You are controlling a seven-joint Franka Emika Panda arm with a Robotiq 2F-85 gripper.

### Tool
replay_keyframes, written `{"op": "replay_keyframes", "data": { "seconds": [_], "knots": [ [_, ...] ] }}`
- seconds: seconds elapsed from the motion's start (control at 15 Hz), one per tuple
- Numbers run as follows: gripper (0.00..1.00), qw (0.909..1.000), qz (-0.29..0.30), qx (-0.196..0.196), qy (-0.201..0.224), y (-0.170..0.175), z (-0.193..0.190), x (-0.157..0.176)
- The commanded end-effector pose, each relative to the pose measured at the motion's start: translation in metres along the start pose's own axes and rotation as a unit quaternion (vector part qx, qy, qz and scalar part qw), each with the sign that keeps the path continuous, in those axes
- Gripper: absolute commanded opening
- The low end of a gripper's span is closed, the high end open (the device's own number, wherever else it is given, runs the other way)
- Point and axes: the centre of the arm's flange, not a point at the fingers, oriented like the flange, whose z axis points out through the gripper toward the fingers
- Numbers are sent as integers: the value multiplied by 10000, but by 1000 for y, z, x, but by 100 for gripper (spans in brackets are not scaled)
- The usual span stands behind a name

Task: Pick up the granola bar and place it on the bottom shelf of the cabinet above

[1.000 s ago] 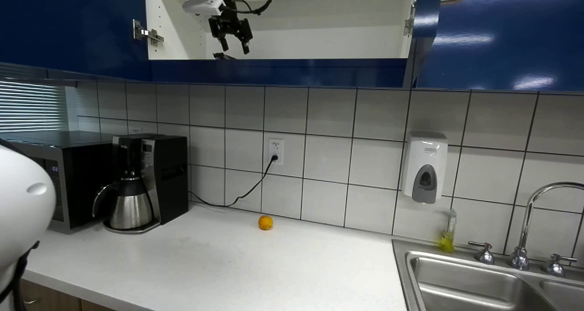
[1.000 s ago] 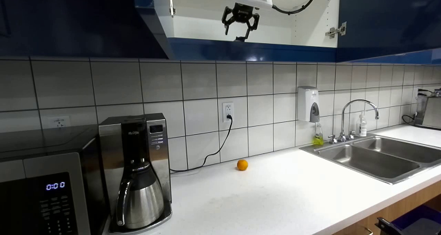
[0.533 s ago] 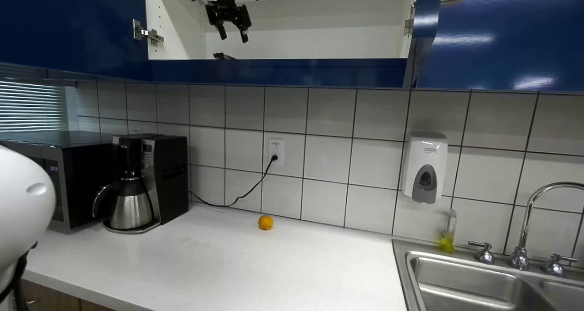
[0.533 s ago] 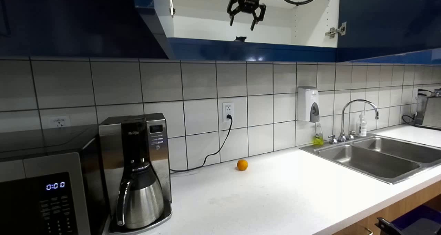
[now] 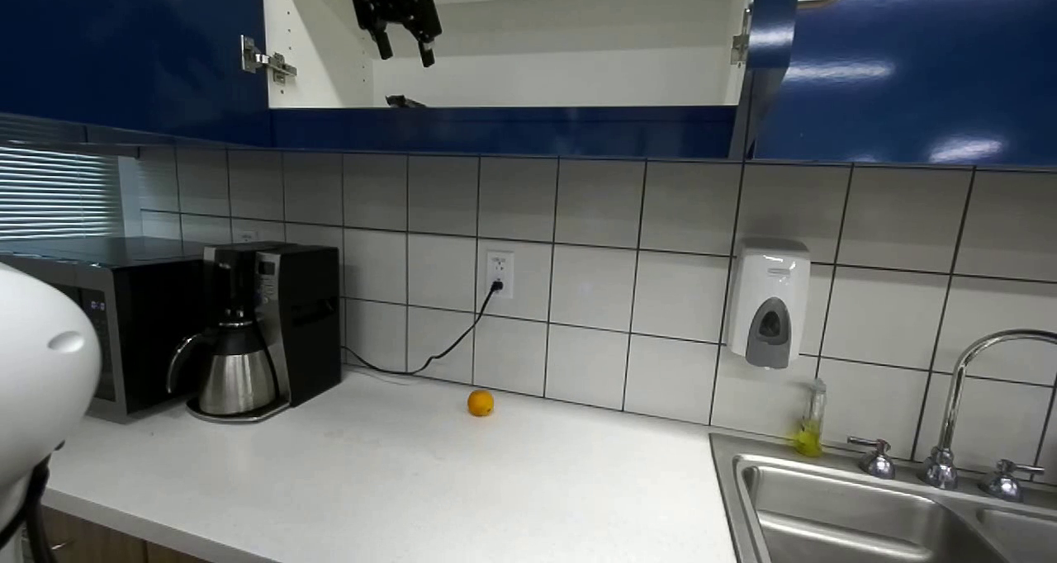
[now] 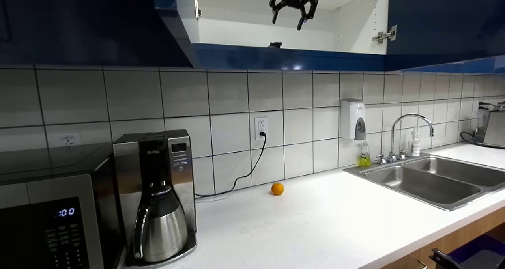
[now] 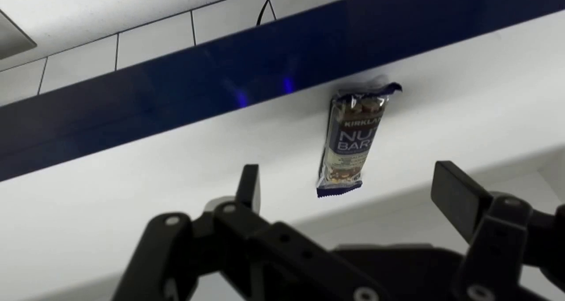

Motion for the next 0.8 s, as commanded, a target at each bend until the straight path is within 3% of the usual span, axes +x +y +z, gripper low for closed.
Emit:
{"op": "replay_keyframes", "data": {
  "seconds": [0.0, 0.33, 0.73],
  "knots": [
    [100, 9997, -215, 117, -81, 26, -24, -52],
    [100, 9976, -482, 54, -485, 54, -34, -108],
    [100, 9893, -729, -71, -1258, 80, -10, -174]
  ]
}}
